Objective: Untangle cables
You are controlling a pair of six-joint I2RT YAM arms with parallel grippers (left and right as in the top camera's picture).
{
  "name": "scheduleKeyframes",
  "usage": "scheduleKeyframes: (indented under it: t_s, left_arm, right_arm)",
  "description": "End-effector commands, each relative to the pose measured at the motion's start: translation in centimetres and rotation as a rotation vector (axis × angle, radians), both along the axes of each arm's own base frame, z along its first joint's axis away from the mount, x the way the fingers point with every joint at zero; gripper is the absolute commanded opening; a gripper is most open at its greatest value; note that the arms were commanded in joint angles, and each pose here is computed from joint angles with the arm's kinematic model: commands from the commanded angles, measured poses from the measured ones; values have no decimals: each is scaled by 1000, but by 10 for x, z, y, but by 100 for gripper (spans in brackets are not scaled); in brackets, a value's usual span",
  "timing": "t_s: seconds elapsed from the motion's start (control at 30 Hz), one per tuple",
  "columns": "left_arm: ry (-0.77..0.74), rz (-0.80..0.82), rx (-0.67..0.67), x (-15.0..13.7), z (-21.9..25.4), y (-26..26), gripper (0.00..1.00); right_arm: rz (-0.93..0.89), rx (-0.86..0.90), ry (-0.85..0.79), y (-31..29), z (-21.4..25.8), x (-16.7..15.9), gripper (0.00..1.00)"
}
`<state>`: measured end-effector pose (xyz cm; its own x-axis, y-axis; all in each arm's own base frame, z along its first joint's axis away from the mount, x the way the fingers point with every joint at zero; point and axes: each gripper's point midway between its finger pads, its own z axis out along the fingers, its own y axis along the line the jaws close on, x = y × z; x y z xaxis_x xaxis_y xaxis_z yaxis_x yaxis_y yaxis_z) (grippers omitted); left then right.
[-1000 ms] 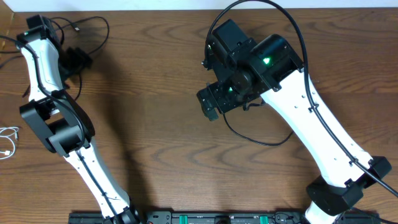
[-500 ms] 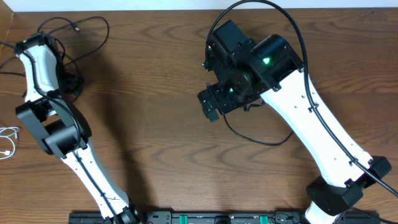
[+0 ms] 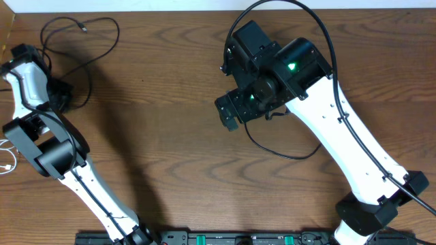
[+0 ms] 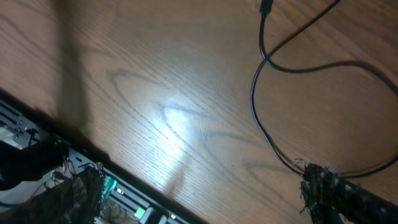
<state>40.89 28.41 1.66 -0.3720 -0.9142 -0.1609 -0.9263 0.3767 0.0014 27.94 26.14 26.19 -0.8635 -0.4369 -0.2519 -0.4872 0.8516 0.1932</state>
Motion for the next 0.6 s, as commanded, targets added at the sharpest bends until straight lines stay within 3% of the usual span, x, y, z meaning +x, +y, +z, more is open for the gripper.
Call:
scheduleKeyframes:
  t_s: [0.0, 0.23, 0.3, 0.4, 0.43, 0.47, 0.53, 0.57]
  left_arm:
    - [-183, -114, -185, 34, 7, -33, 8]
    - [-489, -241, -347, 101, 35, -79, 8]
    - [-501, -258, -333, 109, 36, -85, 8]
    - [-487, -275, -302, 114, 35, -91, 17]
    - [-484, -281, -304, 115, 34, -95, 31]
    - [-479, -284, -309, 115, 34, -98, 52]
    - [-467, -287, -316, 112, 35, -102, 70]
    - [-464, -297, -316, 111, 37, -103, 86]
  right_arm:
    - [9, -7, 7, 3, -5, 0, 99]
    - [-8, -6, 14, 3, -5, -1, 99]
    - [-9, -9, 19, 2, -6, -2, 99]
    - [-9, -22, 34, -1, -7, -5, 99]
    - [-9, -26, 39, -2, -7, -6, 99]
    - [-9, -30, 43, -3, -8, -7, 99]
    - [-9, -32, 46, -3, -8, -8, 99]
    - [-9, -32, 45, -3, -8, -8, 99]
